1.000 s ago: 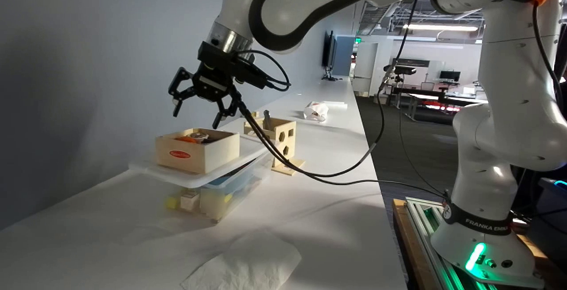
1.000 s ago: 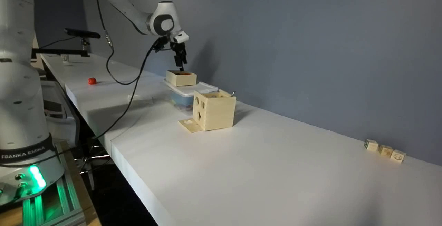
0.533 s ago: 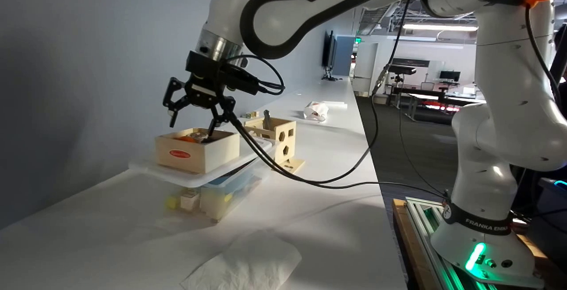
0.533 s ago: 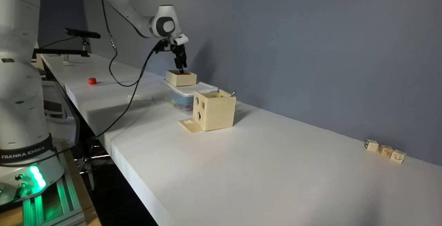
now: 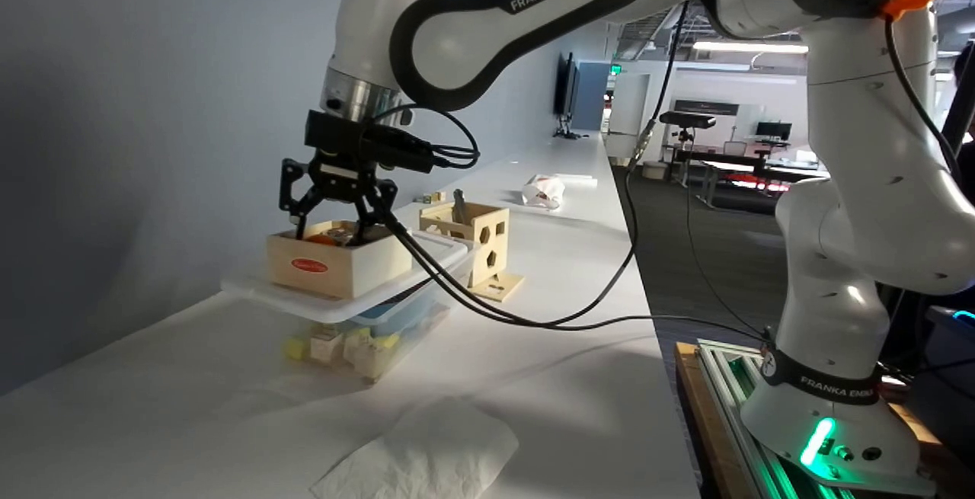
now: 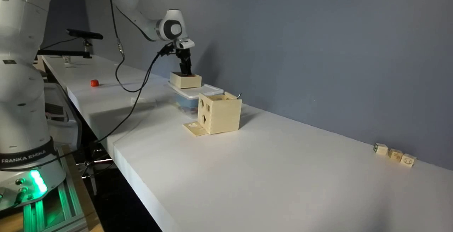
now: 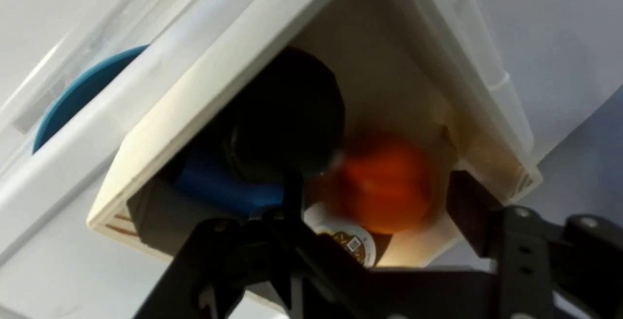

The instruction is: Put the white object and red toy inside the cube-shaped object

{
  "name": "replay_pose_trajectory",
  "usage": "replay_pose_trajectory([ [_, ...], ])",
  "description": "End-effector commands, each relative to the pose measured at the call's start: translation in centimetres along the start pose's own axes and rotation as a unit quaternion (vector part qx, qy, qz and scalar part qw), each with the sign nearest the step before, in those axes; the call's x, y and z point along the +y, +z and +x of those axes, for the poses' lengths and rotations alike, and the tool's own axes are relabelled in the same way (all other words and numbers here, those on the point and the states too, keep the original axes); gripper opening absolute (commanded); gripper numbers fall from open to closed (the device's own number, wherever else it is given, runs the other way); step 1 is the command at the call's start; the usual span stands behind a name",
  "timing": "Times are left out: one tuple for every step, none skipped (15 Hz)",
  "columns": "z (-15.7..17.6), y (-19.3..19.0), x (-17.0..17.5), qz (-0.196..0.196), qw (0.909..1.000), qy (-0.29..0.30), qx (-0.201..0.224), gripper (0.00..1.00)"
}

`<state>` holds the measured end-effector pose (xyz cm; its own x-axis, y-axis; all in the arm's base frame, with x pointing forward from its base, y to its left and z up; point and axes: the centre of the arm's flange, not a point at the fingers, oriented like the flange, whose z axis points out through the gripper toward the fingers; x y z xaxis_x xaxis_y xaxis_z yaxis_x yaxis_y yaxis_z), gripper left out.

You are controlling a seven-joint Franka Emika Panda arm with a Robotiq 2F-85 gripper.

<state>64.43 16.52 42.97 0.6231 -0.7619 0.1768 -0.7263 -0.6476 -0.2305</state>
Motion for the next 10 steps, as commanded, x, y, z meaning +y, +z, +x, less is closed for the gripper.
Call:
replay_pose_trajectory([
  [0.2, 1.3, -3.2, -0.023, 0.9996, -0.010, 0.010, 0.77],
  [0.0, 1.6, -3.7, -0.027, 0.9994, -0.017, 0.014, 0.77],
  [-0.1, 1.7, -4.1, -0.032, 0.9990, -0.023, 0.019, 0.75],
  [-0.3, 1.8, -4.5, -0.034, 0.9987, -0.029, 0.023, 0.52],
  [-0.4, 1.8, -4.8, -0.036, 0.9985, -0.033, 0.026, 0.50],
  [-0.6, 1.6, -4.9, -0.037, 0.9982, -0.037, 0.029, 0.48],
  [-0.7, 1.4, -5.0, -0.037, 0.9980, -0.040, 0.033, 0.42],
  [-0.8, 1.1, -4.9, -0.038, 0.9978, -0.041, 0.037, 0.34],
  [-0.9, 0.7, -4.6, -0.038, 0.9977, -0.042, 0.038, 0.31],
  [-1.0, 0.3, -4.2, -0.038, 0.9977, -0.042, 0.038, 0.31],
])
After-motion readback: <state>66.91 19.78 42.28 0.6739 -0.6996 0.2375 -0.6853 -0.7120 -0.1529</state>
